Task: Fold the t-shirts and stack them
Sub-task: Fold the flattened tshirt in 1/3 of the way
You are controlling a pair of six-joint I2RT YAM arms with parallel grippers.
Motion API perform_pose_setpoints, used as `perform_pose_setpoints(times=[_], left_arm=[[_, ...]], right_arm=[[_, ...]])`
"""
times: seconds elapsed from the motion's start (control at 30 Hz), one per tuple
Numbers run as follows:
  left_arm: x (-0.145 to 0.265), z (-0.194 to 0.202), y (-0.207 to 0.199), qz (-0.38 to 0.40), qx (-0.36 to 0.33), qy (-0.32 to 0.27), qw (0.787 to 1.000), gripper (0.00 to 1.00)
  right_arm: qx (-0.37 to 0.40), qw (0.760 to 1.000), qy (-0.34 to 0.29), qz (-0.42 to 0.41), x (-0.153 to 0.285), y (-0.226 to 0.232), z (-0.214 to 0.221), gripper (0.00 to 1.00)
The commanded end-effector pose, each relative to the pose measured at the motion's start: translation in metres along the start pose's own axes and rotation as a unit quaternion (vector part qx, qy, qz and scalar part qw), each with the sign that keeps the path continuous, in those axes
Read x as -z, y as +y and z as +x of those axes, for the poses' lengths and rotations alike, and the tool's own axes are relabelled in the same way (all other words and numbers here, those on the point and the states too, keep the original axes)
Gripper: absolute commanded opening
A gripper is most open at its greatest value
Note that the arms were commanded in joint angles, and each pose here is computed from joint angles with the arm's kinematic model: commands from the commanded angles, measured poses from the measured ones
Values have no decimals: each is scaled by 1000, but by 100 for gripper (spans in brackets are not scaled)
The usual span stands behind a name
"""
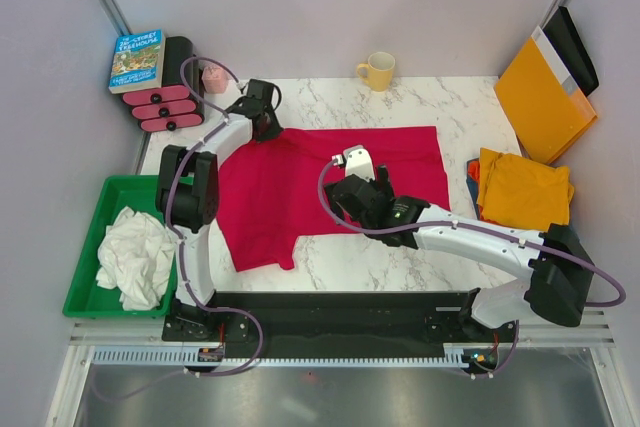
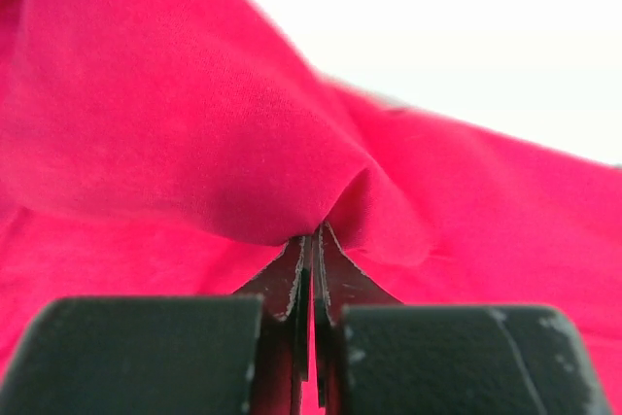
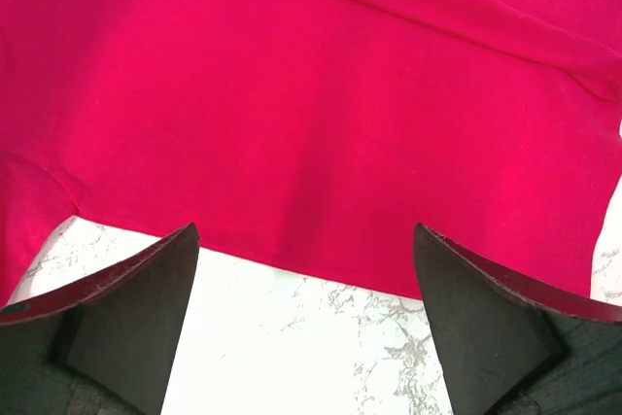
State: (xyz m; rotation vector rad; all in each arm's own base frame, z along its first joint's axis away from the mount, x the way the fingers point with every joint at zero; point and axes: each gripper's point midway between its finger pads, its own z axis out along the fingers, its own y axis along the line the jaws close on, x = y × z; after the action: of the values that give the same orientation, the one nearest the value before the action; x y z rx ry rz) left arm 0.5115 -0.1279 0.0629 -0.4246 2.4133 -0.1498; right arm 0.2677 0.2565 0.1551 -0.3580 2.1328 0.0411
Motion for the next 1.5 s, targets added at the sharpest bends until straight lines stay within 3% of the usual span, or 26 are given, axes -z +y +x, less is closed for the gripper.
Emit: perform_pose_setpoints(times=[0.0, 0.47, 0.63, 0.67, 0.7, 0.93, 1.1, 1.23, 1.47], left_arm=[[13, -44, -33, 52, -4, -51, 997, 2], [-24, -57, -63, 81, -36, -42, 995, 6], [-36, -56, -62, 70, -23, -39, 997, 27], [-36, -57, -61, 67, -21, -41, 997, 37], [-35, -58, -61, 66, -18, -43, 997, 41], [-19, -65, -56, 59, 0, -56, 997, 57], [2, -66, -47, 50, 6, -72, 996, 58], [-1, -40, -27, 26, 15, -55, 998, 55], [7, -35, -19, 30, 22, -70, 997, 55]], right_arm=[[-14, 1000, -5, -9, 1, 5, -2, 98], [-22, 1000, 11, 2, 6, -4, 10, 98], [-20, 1000, 20, 10, 9, -11, 19, 98], [-21, 1000, 20, 11, 9, -12, 19, 98], [-19, 1000, 20, 13, 9, -12, 20, 98], [-17, 1000, 20, 10, 5, -6, 15, 98], [-19, 1000, 15, 3, 1, 1, 9, 98], [-26, 1000, 14, -4, 0, 4, 8, 98], [-33, 999, 20, -11, 1, 7, 14, 98]])
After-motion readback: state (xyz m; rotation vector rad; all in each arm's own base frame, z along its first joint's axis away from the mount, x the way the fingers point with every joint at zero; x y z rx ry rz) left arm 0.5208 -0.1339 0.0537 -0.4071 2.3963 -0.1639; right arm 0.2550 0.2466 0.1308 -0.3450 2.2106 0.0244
